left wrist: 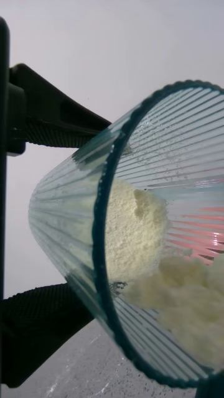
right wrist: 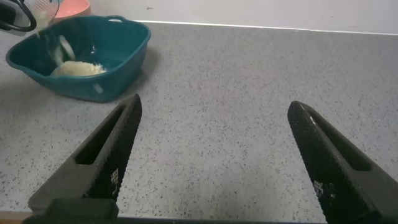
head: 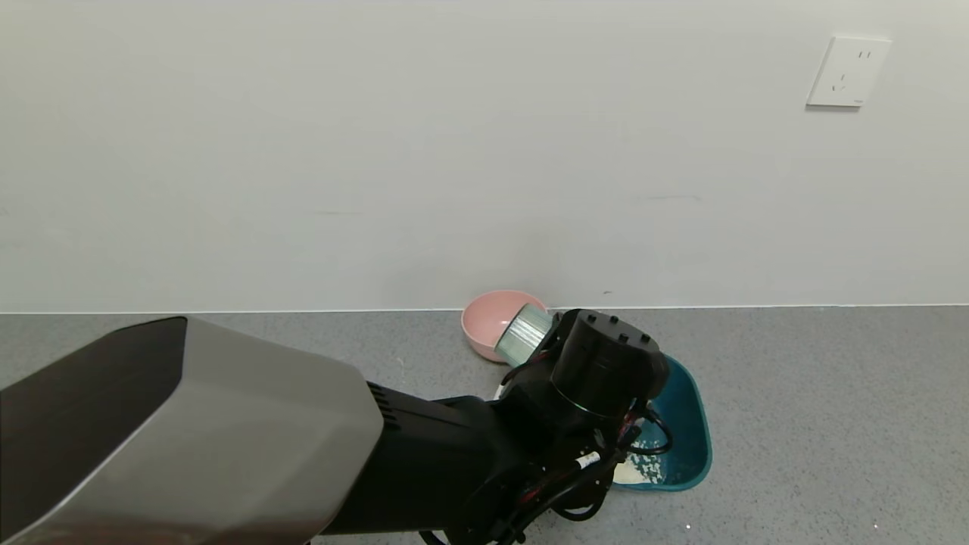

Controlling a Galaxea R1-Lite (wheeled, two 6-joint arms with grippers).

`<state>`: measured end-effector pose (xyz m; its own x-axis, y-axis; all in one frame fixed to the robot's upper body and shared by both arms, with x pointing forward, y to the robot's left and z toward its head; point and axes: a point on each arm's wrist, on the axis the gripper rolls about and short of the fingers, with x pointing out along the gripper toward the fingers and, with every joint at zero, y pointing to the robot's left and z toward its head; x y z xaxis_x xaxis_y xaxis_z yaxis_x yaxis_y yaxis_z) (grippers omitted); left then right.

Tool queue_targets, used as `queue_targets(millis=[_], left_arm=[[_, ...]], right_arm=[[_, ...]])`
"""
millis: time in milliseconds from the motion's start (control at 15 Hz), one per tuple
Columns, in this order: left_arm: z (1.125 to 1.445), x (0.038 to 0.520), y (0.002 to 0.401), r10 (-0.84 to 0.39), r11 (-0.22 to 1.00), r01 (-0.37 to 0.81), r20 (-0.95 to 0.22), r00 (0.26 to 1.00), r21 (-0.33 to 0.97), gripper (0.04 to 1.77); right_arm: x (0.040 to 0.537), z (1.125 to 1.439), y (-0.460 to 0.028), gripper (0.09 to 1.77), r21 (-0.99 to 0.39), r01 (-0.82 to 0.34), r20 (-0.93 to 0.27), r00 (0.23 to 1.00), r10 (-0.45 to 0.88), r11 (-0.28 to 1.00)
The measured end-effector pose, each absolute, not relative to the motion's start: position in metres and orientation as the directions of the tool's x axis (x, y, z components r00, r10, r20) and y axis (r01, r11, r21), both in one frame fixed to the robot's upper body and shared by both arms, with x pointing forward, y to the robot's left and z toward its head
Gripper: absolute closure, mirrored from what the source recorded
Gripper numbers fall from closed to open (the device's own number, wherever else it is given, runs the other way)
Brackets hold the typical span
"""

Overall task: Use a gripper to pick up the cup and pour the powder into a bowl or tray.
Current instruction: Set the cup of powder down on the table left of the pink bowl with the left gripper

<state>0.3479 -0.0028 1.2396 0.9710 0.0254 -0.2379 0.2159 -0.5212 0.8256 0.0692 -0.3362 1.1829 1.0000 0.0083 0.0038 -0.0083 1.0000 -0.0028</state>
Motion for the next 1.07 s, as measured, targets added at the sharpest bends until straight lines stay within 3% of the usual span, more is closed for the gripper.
queue_targets(millis=[600,1067], left_arm=[[1.246,0.348,-0.004,0.001,-0.447,0.175,-0.195,0.981,0.877,0.55],[1.256,0.347,0.003,-0.006,-0.233,0.158,-0.164,0.987,0.96,0.55]], right_arm=[[0.069,1.183,-0.336,0.15,-0.003,-0.008,0.004,1.0,0.008,1.0],[0.069,1.183,-0.336,0.15,-0.003,-0.008,0.004,1.0,0.008,1.0]])
